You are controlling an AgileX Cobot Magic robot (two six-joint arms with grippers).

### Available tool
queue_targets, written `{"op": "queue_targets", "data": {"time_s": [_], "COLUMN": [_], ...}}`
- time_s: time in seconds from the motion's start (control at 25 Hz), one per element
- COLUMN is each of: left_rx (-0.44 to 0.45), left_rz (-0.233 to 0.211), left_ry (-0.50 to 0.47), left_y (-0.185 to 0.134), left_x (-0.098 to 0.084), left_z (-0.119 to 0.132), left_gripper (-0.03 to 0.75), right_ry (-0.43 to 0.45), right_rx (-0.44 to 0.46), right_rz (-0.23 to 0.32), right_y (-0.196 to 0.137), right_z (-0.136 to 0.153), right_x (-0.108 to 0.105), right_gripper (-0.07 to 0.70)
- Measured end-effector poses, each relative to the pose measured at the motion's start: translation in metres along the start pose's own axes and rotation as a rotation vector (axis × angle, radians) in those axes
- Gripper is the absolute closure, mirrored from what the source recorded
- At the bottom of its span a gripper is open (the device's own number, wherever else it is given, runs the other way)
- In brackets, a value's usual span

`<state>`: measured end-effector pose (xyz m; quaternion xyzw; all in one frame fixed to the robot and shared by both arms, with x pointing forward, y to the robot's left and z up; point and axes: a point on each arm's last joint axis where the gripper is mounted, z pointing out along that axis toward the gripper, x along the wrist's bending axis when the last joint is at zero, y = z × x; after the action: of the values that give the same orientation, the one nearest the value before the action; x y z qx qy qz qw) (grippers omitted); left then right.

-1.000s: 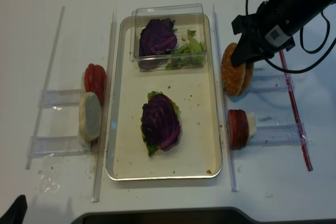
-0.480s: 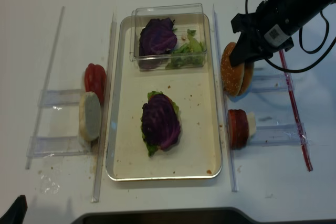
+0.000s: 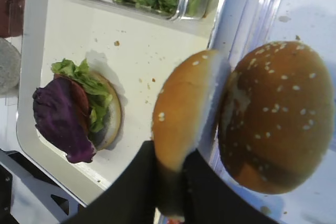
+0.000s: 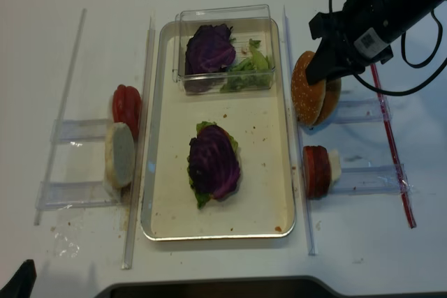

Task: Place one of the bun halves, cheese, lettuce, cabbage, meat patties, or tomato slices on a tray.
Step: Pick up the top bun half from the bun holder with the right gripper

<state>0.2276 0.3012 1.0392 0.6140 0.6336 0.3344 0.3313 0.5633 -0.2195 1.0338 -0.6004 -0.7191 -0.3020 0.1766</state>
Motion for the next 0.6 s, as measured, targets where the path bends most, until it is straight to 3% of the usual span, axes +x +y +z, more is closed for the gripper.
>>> {"op": "queue_targets", "data": {"time_s": [0.32, 0.6], "left_rx": [0.000, 0.000], "left_rz": [0.000, 0.000], "left_ry": [0.000, 0.000], "left_y": [0.0000, 0.0000], "left_x": [0.0000, 0.0000], "left_z": [0.0000, 0.0000], "left_gripper": [0.226, 0.226], "right_ry": [0.007, 0.072], "right_rx": [-0.003, -0.042], "right_rz": [0.004, -0.006], "right_y": [0.0002, 0.0039], "right_z": [0.0000, -0.0004], "right_x": [0.0007, 0.0065], "right_gripper": [0.491, 0.491]}}
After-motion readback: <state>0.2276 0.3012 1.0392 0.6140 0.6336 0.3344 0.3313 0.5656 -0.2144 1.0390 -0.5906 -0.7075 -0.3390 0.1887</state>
